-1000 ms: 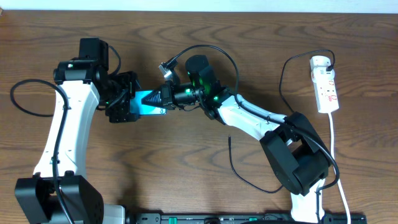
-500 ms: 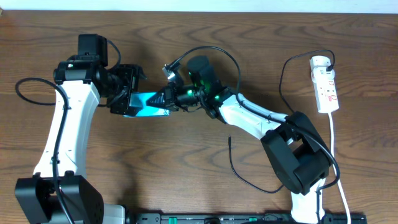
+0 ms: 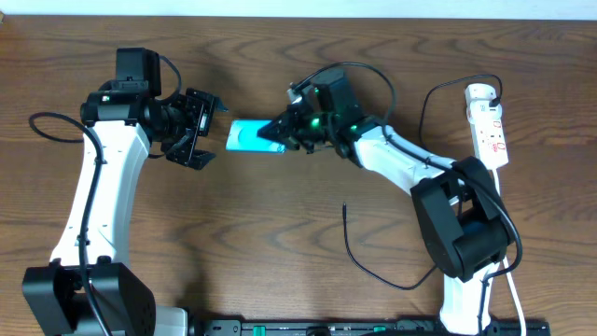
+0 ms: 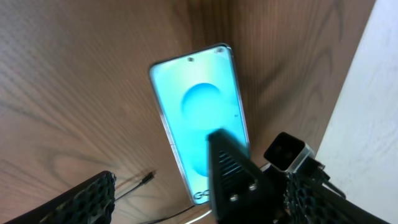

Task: Plug charger to phone and switch on socket

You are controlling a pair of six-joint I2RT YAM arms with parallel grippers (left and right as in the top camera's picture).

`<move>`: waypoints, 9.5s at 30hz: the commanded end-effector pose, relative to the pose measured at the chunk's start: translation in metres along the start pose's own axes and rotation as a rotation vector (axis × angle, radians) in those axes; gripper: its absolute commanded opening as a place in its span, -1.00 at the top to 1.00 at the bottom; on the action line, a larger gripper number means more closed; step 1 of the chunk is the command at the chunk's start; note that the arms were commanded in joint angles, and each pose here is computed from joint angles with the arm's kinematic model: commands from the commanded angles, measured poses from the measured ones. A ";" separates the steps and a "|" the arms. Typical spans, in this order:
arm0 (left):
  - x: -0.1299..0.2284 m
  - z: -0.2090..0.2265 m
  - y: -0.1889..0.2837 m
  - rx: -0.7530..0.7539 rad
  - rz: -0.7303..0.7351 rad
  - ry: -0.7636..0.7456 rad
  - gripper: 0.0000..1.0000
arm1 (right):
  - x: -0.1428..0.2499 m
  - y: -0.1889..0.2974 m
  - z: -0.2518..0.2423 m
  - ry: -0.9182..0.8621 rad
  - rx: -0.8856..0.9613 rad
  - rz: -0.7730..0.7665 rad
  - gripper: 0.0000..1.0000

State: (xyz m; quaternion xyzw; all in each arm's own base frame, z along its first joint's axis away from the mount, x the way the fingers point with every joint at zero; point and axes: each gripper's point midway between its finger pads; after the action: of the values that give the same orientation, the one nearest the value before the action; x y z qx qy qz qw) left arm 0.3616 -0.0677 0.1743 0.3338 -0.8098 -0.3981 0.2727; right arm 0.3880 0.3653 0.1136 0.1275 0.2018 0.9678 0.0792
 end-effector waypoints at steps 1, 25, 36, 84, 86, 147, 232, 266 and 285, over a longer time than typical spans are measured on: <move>0.001 -0.011 0.004 0.041 0.000 -0.068 -0.76 | -0.011 0.012 0.014 -0.145 -0.042 -0.018 0.97; -0.026 -0.059 0.012 0.220 -0.127 -0.186 -0.66 | 0.025 0.001 0.123 -0.403 -0.395 0.098 0.97; -0.035 -0.078 0.018 0.288 -0.175 -0.232 0.08 | 0.023 0.006 0.139 -0.456 -0.464 0.095 0.97; -0.050 -0.088 0.025 0.316 -0.257 -0.258 0.86 | 0.024 0.013 0.164 -0.392 -0.585 0.047 -0.45; -0.052 -0.086 0.026 0.312 -0.266 -0.252 0.86 | 0.024 0.013 0.164 -0.390 -0.585 0.047 -0.69; -0.051 -0.010 -0.033 0.167 0.065 -0.396 0.86 | 0.017 0.183 -0.109 0.203 1.220 -0.196 -0.98; -0.070 -0.024 -0.037 0.202 -0.019 -0.494 0.86 | 0.097 0.109 -0.225 0.016 1.188 -0.130 0.46; -0.071 -0.024 -0.036 0.204 -0.020 -0.488 0.85 | 0.082 0.072 -0.101 0.237 0.620 0.184 0.98; -0.001 -0.108 0.027 0.847 0.267 -0.788 0.85 | 0.150 0.093 0.028 0.690 -0.275 0.562 0.98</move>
State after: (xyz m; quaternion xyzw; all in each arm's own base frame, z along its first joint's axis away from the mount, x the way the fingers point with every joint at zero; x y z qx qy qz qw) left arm 0.4423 -0.0962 0.2331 0.1708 -0.9647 -0.1461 -0.1375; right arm 0.2422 0.3204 0.1843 -0.1347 0.1004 0.9550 -0.2445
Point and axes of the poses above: each gripper's point midway between its finger pads, its own y axis back along the fingers, its own z axis along the line the jaws close on, x = y × z, and after that the axes turned 13 degrees about -y, right-handed
